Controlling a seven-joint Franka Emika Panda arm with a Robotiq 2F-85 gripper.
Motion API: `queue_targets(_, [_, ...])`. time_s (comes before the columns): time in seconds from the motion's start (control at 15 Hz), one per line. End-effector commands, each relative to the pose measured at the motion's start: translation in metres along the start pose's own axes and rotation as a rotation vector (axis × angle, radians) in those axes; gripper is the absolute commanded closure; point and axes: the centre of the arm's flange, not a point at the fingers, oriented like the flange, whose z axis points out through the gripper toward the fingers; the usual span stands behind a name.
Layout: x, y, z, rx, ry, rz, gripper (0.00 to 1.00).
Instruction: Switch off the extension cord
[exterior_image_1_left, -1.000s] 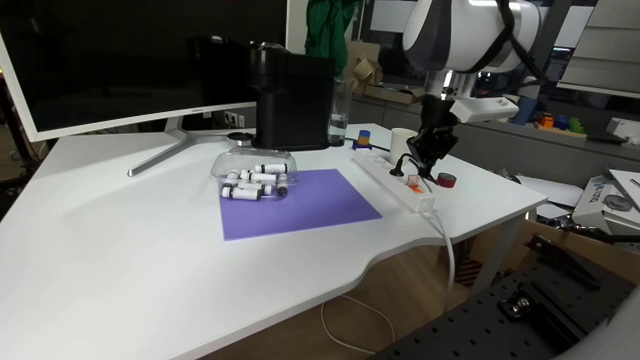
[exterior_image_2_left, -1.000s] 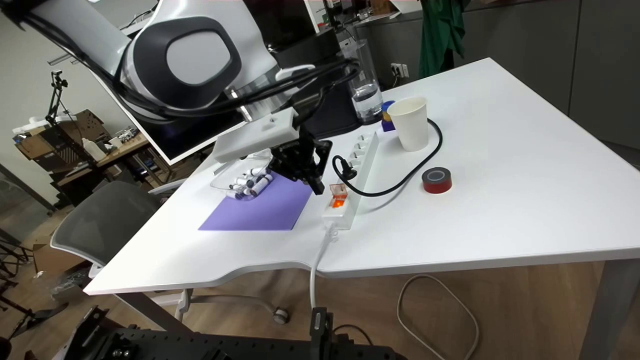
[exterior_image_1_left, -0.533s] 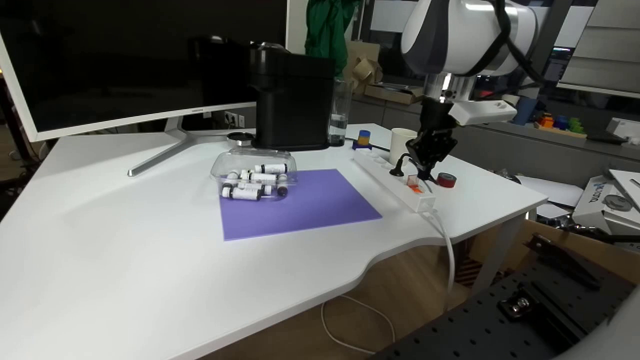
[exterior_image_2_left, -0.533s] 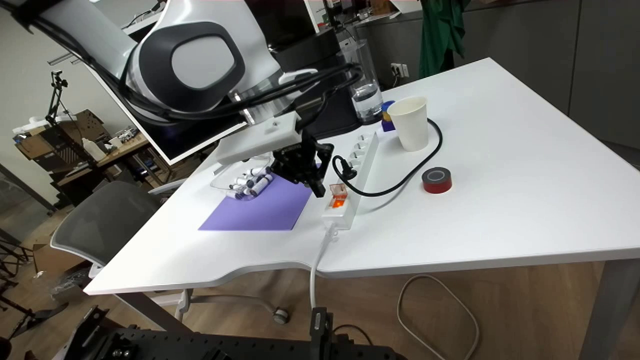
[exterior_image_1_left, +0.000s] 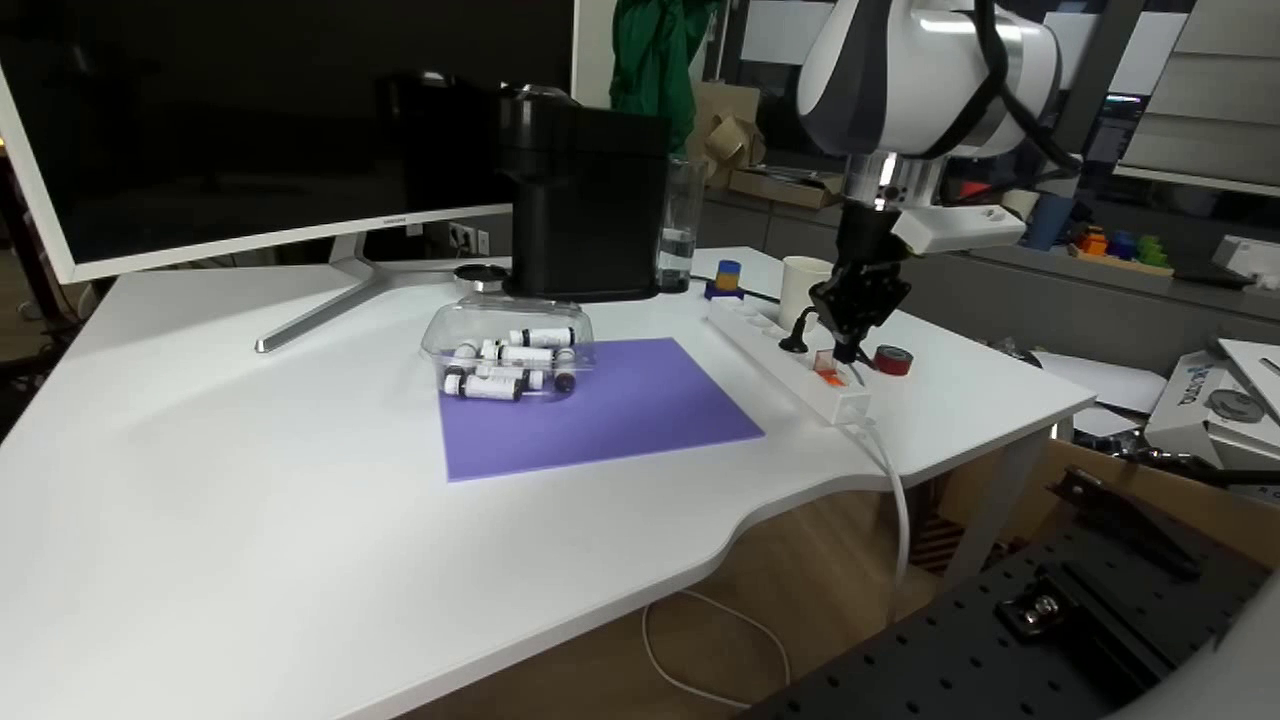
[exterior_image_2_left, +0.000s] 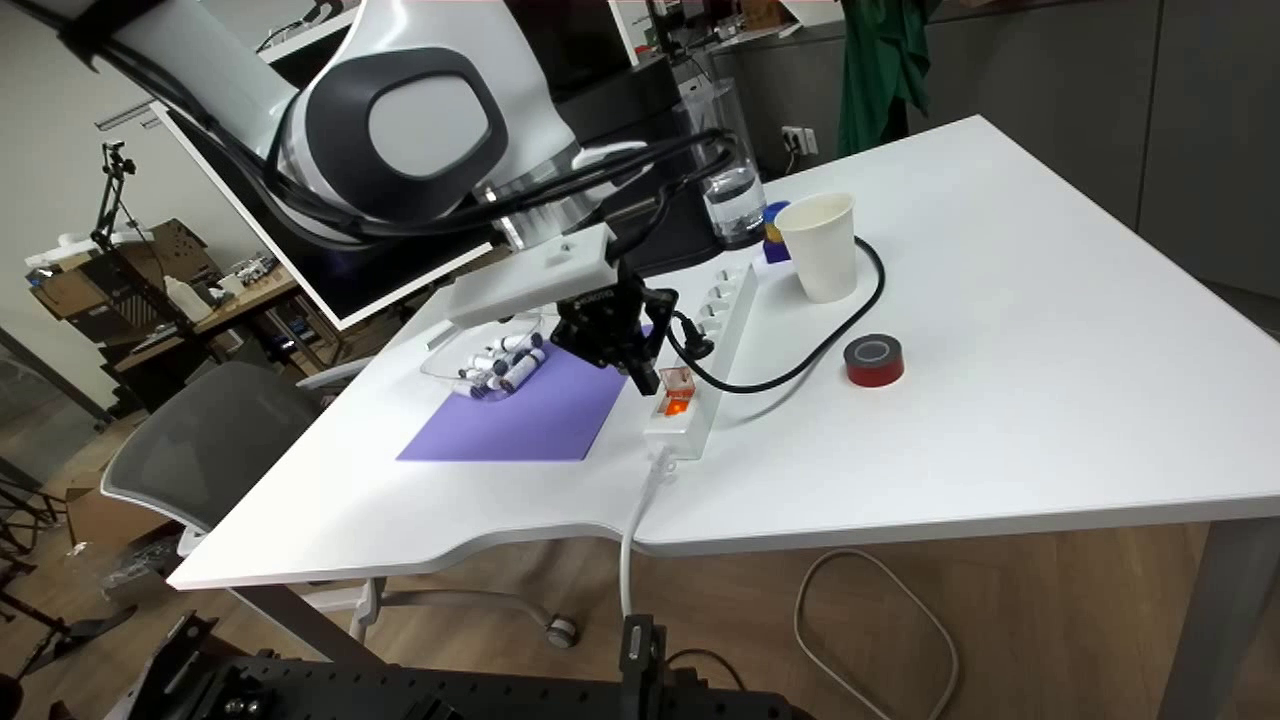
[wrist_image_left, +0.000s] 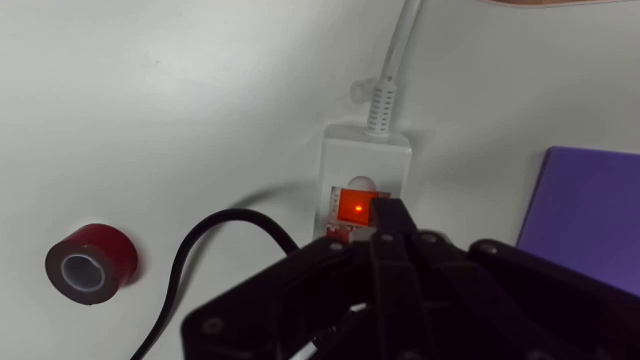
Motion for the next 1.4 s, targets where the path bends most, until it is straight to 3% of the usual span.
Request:
queue_targets(0.0, [0.017, 0.01, 0.01, -0.003, -0.008, 0.006, 1.0])
queue_targets(0.67, [0.041, 0.005, 0.037, 0.009, -0.024, -0.035, 1.0])
queue_targets(1.33, [0.022, -0.009, 0.041, -0.034, -0.002, -0.034, 1.0])
